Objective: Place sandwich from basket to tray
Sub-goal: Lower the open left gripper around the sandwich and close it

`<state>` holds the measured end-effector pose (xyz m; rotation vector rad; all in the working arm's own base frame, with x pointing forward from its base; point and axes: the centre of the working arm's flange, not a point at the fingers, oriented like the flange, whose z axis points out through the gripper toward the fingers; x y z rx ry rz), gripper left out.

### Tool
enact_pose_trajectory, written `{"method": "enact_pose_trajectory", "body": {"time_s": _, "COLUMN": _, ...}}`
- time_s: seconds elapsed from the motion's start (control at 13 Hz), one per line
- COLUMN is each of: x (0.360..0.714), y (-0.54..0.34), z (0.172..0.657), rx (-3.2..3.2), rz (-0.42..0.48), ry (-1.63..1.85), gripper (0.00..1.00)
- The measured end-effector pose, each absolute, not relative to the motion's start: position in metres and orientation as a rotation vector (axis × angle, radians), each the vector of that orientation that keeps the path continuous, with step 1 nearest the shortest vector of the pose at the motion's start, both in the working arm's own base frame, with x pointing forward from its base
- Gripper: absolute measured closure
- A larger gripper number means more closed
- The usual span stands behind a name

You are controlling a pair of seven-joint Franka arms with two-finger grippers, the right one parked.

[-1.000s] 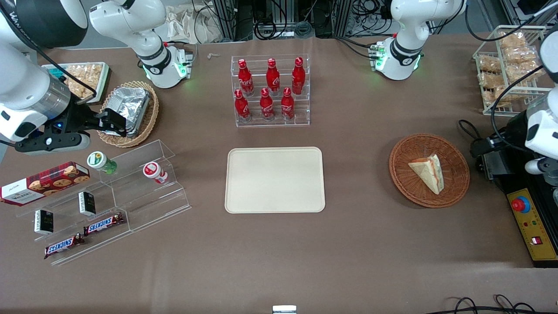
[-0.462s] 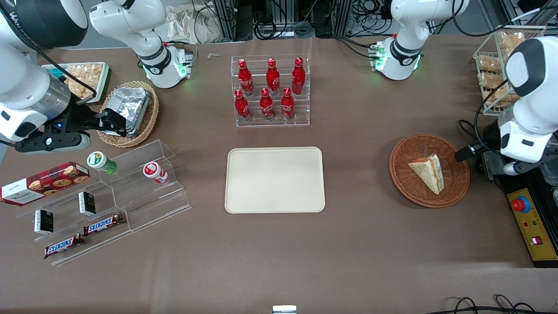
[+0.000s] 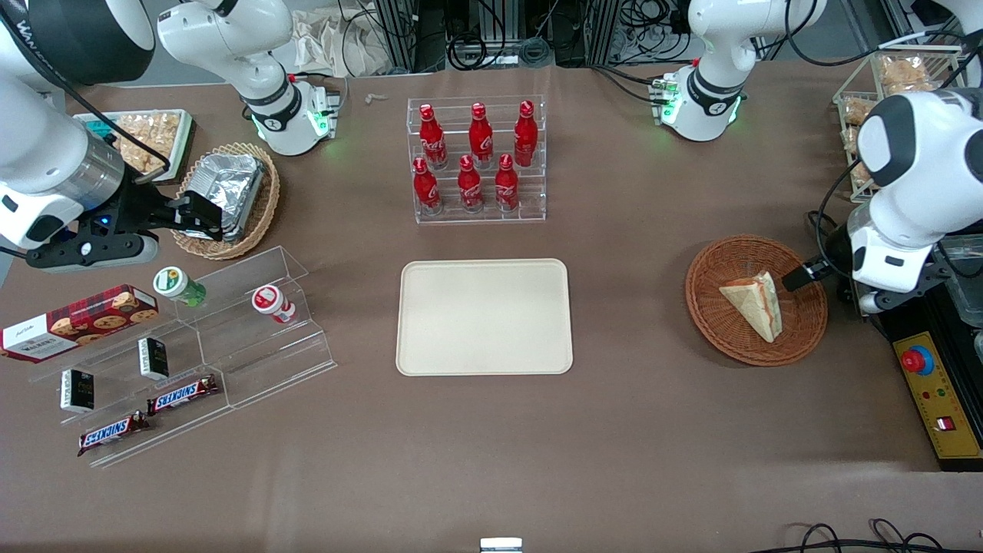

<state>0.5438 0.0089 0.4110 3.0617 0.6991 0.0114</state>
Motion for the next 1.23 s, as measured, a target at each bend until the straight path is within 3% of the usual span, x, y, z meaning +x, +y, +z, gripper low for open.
{"method": "enact_pose_trajectory", "body": {"time_s": 0.85, "x": 0.537, "y": 0.008, "z": 0.335, "rx": 3.056, "rz": -0.068, "ry": 0.731, "gripper": 0.0}}
{"method": "enact_pose_trajectory", "body": {"time_s": 1.23, "x": 0.53, "y": 0.007, "z": 0.302, "rx": 3.049, "rz": -0.019, "ry": 0.728, "gripper": 0.0}}
